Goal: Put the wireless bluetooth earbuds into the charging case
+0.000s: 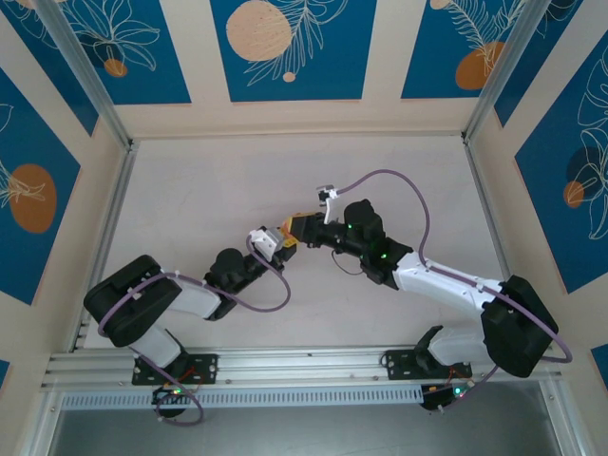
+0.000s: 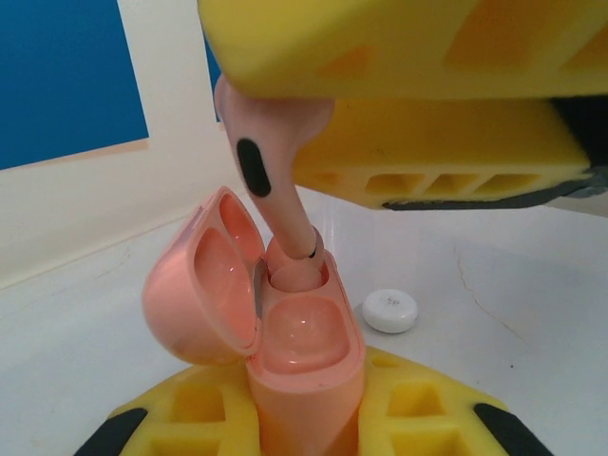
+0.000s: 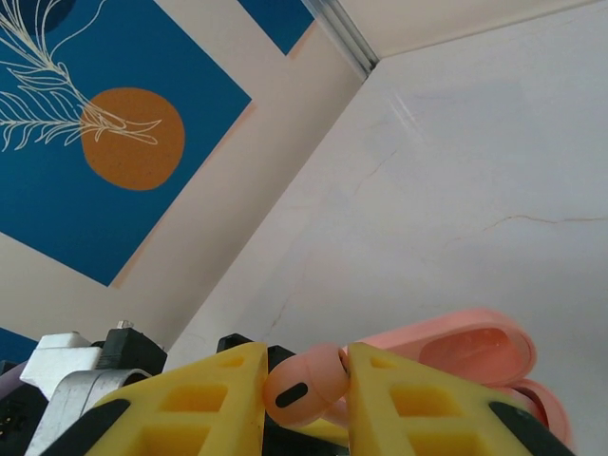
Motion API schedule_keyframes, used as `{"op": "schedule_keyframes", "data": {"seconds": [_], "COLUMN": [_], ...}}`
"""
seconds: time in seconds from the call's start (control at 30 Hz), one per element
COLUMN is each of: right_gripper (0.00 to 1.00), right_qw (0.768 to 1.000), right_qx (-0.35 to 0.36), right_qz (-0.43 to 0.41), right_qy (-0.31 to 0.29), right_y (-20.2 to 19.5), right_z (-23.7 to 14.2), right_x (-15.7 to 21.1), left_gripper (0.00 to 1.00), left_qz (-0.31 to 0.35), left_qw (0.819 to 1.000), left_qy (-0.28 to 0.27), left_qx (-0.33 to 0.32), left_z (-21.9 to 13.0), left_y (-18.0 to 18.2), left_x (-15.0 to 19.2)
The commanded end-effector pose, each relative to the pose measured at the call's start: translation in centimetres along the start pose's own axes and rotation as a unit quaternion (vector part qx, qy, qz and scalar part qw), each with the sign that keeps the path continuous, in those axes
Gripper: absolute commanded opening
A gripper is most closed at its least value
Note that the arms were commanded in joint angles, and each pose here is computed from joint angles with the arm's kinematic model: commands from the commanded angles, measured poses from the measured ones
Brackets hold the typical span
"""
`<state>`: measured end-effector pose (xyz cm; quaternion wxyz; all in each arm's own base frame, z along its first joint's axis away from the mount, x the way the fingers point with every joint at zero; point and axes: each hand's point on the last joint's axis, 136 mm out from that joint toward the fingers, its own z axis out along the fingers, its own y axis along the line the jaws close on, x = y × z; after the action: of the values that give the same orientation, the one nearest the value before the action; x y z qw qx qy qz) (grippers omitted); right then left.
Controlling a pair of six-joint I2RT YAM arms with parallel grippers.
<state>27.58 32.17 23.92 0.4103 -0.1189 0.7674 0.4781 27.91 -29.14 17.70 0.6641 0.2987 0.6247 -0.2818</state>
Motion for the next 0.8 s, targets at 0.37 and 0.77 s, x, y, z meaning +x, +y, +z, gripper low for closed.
{"op": "schedule_keyframes", "data": {"seconds": [0.37, 0.77], "right_gripper": [0.26, 0.26], "right_qw": [1.0, 0.999], "right_qx": [0.01, -0.021], "right_qz": [0.002, 0.01], "right_qy": [-0.024, -0.026], "right_y": [-0.7, 0.4], "right_z": [0.3, 0.8], "right_x": [0.2, 0.0], "left_gripper": [0.09, 0.1], "left_qz": [-0.028, -0.027], "left_qw": [0.997, 0.997], "left_qy": [-0.073, -0.077], "left_qx": [-0.008, -0.002], "left_z": [0.1, 0.2], "left_y": [0.2, -0.1], "left_x": [-4.9, -5.3]}}
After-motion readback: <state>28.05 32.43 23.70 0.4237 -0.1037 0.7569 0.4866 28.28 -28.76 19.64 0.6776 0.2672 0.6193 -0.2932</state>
